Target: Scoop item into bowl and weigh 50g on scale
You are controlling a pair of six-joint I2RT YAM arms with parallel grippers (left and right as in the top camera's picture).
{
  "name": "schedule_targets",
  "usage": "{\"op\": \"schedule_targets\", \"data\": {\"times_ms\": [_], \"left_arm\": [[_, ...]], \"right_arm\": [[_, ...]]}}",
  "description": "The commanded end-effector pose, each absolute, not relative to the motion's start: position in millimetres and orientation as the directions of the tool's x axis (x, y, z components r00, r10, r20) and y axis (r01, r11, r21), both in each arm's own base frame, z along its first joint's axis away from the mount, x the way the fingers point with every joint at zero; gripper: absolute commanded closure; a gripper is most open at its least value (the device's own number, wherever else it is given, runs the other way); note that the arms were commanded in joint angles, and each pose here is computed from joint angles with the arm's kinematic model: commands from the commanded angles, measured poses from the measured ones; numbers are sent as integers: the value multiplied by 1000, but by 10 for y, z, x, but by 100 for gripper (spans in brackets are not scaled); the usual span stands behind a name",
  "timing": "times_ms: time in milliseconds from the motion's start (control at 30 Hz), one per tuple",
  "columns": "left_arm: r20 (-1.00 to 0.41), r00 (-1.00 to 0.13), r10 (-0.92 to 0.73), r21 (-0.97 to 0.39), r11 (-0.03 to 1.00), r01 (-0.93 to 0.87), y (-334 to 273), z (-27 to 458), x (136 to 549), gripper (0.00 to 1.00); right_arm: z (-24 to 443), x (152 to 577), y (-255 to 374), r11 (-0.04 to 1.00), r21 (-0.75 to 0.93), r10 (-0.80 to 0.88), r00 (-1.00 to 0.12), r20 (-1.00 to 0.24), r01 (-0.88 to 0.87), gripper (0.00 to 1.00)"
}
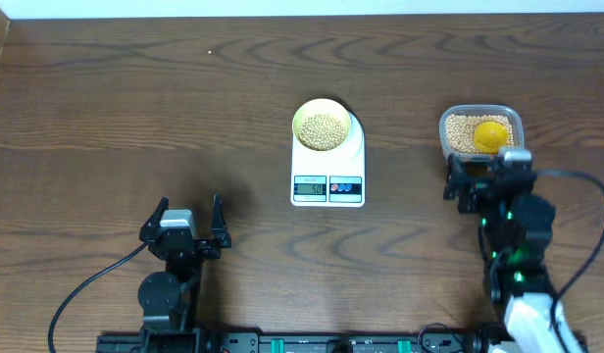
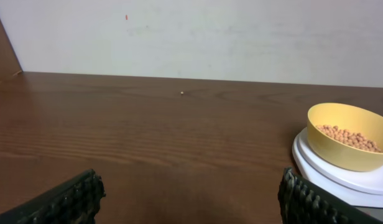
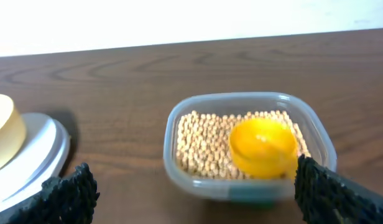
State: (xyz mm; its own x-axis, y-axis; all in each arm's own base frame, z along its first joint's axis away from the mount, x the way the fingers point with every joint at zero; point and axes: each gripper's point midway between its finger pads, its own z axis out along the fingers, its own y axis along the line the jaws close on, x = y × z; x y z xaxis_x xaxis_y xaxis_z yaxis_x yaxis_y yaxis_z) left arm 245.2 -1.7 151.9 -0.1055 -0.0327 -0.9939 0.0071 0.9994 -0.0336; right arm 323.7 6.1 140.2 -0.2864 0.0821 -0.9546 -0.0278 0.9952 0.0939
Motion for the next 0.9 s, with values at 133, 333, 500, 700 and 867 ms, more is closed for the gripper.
{"op": "schedule_targets", "data": {"times_ms": [133, 333, 500, 700, 867], "left_arm": [[-988, -152, -16, -17, 1000, 6, -10, 1372, 2441, 8], [-988, -152, -16, -17, 1000, 6, -10, 1372, 2441, 8], [-988, -152, -16, -17, 1000, 6, -10, 1372, 2441, 8], [-988, -152, -16, -17, 1000, 6, -10, 1372, 2441, 8], [-988, -152, -16, -17, 1000, 6, -10, 1372, 2441, 8]], "right_arm": [[1361, 2868, 63, 986, 164, 158, -184, -970, -14, 1], [1356, 2751, 58, 988, 156, 152, -171, -974, -14, 1], [1480, 2713, 58, 988, 153, 150, -124, -981, -21, 1], [1541, 2668, 59, 988, 153, 149, -101, -984, -25, 1], [1511, 2579, 59, 988, 152, 149, -112, -983, -23, 1]]}}
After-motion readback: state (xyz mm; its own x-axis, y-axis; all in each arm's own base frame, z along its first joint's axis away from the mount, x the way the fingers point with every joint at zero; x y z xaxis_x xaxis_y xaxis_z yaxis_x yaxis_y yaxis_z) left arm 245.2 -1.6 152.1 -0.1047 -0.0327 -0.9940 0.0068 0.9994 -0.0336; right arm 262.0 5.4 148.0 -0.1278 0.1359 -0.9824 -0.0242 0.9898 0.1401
